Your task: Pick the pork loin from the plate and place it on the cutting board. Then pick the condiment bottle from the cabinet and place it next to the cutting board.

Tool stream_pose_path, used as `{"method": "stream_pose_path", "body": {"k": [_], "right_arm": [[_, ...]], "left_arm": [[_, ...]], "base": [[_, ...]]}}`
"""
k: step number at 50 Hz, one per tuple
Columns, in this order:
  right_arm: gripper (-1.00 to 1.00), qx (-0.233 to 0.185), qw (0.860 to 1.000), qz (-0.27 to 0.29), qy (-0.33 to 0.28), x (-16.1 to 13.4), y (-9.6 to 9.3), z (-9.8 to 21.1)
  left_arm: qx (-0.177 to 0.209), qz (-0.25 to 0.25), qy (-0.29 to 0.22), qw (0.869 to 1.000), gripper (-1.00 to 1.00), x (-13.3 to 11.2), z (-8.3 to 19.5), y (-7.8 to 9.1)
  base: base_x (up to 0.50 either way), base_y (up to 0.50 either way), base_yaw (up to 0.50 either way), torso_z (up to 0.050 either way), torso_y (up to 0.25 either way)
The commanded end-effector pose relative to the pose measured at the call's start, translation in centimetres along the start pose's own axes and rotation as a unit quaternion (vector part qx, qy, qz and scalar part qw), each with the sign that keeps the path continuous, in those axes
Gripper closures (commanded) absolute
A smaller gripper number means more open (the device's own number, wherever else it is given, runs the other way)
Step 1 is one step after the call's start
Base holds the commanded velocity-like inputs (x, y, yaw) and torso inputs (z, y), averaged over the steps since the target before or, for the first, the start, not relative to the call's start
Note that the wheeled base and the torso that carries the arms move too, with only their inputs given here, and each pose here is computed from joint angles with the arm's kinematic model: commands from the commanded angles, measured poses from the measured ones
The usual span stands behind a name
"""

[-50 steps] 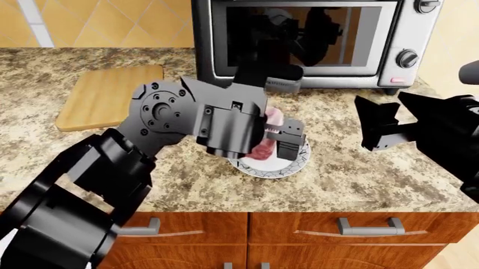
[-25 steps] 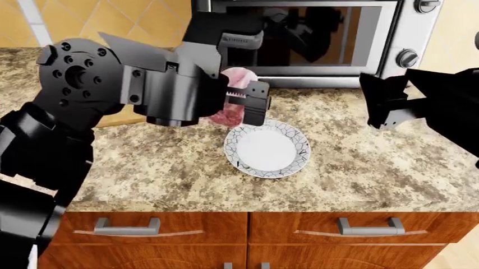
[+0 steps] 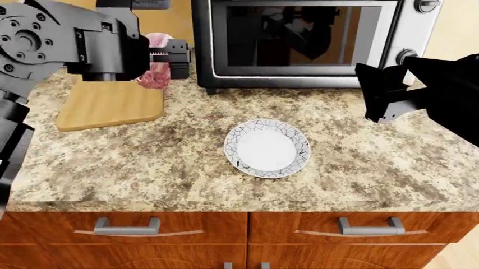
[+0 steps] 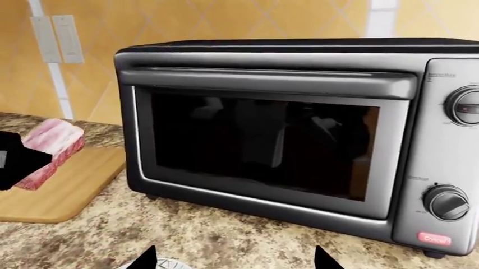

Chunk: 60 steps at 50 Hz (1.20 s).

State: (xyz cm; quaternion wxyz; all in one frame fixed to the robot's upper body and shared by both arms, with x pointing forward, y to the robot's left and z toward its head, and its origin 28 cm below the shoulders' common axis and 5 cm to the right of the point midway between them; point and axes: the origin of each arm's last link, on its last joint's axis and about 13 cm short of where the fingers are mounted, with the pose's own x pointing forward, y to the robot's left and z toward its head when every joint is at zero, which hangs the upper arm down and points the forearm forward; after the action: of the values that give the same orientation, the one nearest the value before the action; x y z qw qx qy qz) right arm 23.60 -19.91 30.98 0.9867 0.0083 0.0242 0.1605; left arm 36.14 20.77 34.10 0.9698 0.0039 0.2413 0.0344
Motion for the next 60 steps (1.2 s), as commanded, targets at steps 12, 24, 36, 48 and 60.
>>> {"method": "stream_pose_path", "body": {"k": [12, 24, 36, 48, 60], "right_arm": [[-1.00, -0.004, 1.000, -0.005, 0.005, -0.2, 0.3, 0.2], [-1.00, -0.005, 1.000, -0.014, 0.010, 0.0, 0.3, 0.0], [-1.00, -0.005, 1.000, -0.016, 0.010, -0.2, 0.2, 0.1], [-1.00, -0.004, 1.000, -0.017, 0.009, -0.4, 0.1, 0.1], [-1.00, -0.005, 1.000, -0.017, 0.011, -0.3, 0.2, 0.0]], "left_arm": [[-0.032, 0.156, -0.059, 0.986, 1.00, 5.2, 1.7, 2.5], [-0.031, 0.192, -0.032, 0.980, 1.00, 6.8, -0.5, 2.4], [-0.031, 0.192, -0.012, 0.981, 1.00, 7.1, -1.1, 2.3], [-0.035, 0.208, -0.002, 0.978, 1.00, 7.2, -1.5, 2.3], [-0.036, 0.210, 0.018, 0.977, -1.00, 7.4, -2.0, 2.4]], "base": [[0.00, 0.00, 0.00, 0.000, 0.002], [0.00, 0.00, 0.00, 0.000, 0.001], [0.00, 0.00, 0.00, 0.001, 0.002], [0.00, 0.00, 0.00, 0.000, 0.002], [0.00, 0.00, 0.00, 0.000, 0.001]]}}
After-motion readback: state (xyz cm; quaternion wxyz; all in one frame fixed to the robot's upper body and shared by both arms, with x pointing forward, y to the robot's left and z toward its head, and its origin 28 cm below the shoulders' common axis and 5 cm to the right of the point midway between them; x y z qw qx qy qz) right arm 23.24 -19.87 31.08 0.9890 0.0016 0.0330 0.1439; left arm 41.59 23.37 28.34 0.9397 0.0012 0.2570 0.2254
